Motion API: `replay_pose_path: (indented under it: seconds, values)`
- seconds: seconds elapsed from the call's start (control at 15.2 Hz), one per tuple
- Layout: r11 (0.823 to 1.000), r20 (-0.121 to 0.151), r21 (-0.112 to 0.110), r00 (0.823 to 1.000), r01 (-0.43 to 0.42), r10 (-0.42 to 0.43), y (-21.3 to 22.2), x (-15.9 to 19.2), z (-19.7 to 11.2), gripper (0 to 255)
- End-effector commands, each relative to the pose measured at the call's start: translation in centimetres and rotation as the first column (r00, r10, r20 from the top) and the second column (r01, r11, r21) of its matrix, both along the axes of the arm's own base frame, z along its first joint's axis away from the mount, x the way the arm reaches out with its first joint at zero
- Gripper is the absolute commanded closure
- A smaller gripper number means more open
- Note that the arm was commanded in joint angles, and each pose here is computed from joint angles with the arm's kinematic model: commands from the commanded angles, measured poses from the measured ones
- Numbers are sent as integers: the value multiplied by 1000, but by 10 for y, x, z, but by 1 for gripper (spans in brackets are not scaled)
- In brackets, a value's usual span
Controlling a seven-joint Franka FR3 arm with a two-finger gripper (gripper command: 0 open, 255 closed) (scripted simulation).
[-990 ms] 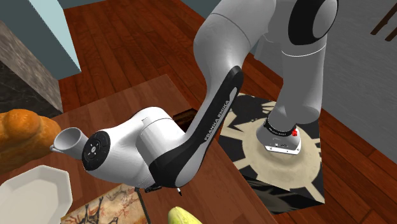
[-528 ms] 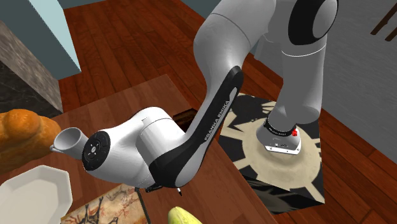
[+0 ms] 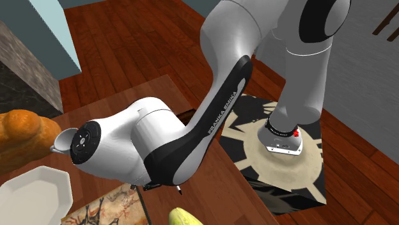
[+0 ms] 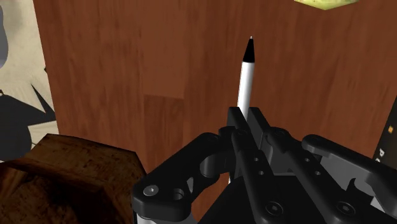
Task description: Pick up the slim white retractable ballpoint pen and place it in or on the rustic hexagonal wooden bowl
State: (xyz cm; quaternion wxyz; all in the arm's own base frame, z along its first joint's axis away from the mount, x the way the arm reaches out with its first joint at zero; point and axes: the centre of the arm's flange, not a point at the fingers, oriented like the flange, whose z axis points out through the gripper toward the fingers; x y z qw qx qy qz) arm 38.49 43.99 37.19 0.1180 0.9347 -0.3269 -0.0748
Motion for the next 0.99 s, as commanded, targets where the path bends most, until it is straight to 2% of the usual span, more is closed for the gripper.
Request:
replay_pose_path:
  seconds: [0.0,0.92]
  values:
    - [1000,0,0,1000,0,0,0,0,13,255]
    - [1000,0,0,1000,0,0,0,0,86,255]
